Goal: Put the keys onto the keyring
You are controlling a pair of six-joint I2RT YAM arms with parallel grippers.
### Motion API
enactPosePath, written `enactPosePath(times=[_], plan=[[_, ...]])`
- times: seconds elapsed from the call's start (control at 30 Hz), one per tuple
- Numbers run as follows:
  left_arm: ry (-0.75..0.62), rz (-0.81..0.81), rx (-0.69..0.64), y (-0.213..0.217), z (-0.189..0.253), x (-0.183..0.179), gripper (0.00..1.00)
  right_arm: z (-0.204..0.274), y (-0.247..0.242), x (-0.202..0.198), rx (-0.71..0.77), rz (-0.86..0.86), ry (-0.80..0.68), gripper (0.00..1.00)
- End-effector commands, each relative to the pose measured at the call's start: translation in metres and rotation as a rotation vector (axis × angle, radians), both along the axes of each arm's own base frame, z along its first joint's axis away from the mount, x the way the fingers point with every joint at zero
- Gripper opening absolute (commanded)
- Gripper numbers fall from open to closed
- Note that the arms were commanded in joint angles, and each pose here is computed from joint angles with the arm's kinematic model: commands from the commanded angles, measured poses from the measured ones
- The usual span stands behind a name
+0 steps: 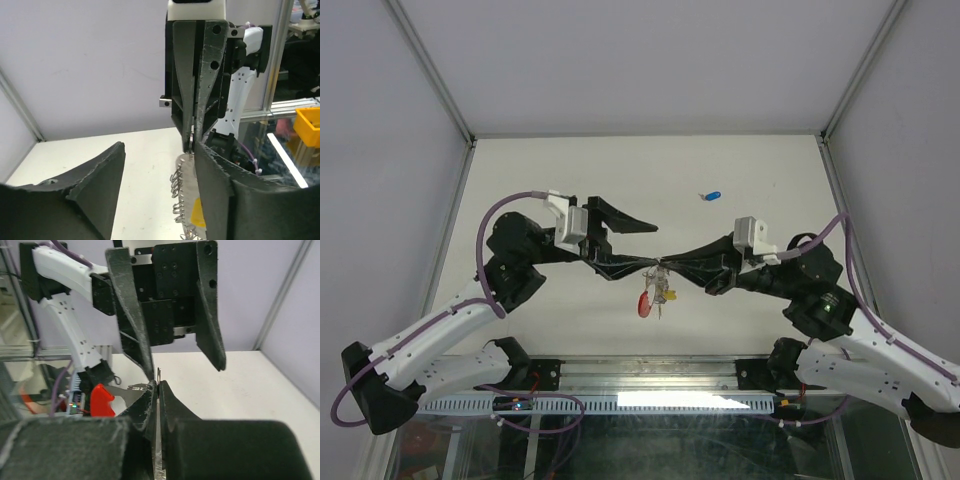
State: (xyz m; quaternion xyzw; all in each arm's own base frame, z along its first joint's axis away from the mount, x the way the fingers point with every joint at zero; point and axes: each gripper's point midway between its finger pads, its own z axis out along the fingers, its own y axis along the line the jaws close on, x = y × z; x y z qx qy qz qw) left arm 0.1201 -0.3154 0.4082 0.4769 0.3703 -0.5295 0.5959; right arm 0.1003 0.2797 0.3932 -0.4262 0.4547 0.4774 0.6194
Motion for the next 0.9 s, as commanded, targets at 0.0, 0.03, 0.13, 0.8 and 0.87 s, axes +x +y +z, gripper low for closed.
enactPosePath(times=[0.0,0.03,0.13,0.8,0.87], plan=[[-0.034,0.071,-0.089,0.018,0.038,-0.003,0.61,0.045,-0.019,0.003,0.114,-0.081,-0.189,0.00],[-0.024,0.094,-0.092,0.020,0.039,0.000,0.64,0.048,-0.022,0.001,0.128,-0.087,-0.236,0.00],[0.018,0.157,-0.091,0.025,0.042,0.008,0.69,0.050,-0.028,0.000,0.144,-0.113,-0.346,0.00],[0.610,0.647,0.203,-0.014,-0.071,0.179,0.74,-0.002,-0.097,0.044,-0.136,-0.507,0.056,0.00],[0.653,0.668,0.249,-0.025,-0.087,0.195,0.73,-0.005,-0.108,0.052,-0.152,-0.587,0.136,0.00]])
